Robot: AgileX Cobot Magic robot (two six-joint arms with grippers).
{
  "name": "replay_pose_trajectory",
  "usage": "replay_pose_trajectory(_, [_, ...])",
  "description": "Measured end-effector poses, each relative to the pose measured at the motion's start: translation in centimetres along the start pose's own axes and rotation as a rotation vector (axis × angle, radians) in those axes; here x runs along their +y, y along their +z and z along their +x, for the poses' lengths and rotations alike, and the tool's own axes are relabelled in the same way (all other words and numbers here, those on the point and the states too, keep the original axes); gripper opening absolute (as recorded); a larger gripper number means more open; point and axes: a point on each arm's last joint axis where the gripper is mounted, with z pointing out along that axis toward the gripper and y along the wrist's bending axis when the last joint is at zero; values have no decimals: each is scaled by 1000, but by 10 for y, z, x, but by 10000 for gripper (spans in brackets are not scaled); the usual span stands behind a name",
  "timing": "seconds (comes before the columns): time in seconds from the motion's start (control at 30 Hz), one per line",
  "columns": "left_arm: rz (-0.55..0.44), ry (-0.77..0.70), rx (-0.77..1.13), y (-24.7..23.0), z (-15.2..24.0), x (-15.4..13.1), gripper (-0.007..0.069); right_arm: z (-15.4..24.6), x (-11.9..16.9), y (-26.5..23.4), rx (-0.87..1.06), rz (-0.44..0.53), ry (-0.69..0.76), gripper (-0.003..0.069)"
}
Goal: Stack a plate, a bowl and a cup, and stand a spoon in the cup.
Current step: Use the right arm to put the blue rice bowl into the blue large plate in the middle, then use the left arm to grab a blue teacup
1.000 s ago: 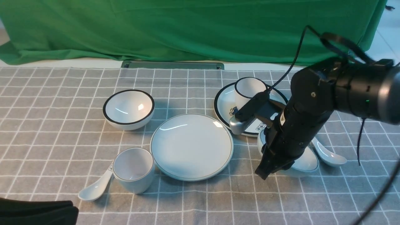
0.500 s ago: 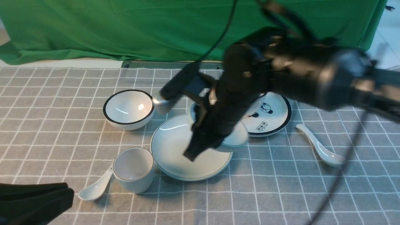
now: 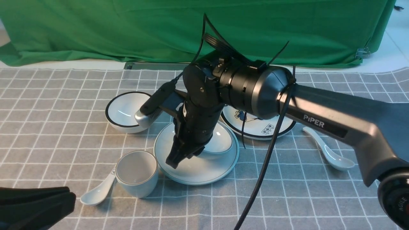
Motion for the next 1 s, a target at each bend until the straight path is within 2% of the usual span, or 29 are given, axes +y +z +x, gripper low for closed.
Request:
replay_pose_trajectory(0.23, [0,0,0,0,0,0,17,-1,0,3,-2,6,36,115])
replay_pose_trajectory(0.27, [0,0,0,0,0,0,17,-1,1,5,1,5,42,138])
replay_pose_trajectory(0.37, [0,0,0,0,0,0,17,-2,7,11,11,-12,44,288])
replay_pose_trajectory(0.4, [0,0,0,0,0,0,17,-2,8,12,12,-13,46,297])
replay_pose_trajectory(0.47, [-2,2,1,0,0,0,17,-5,12,9,3,-15,47,405])
replay_pose_trajectory(0.6, [0,4,10,0,1,0,17,-10,11,-2,-1,-16,49,452])
replay_pose_trajectory(0.8, [-1,11,30,0,2,0,17,-18,9,-43,1,-9,44,459])
replay_pose_trajectory(1.0, [-50,30,15,-8,-6,3,17,-11,10,-96,-9,20,27,459])
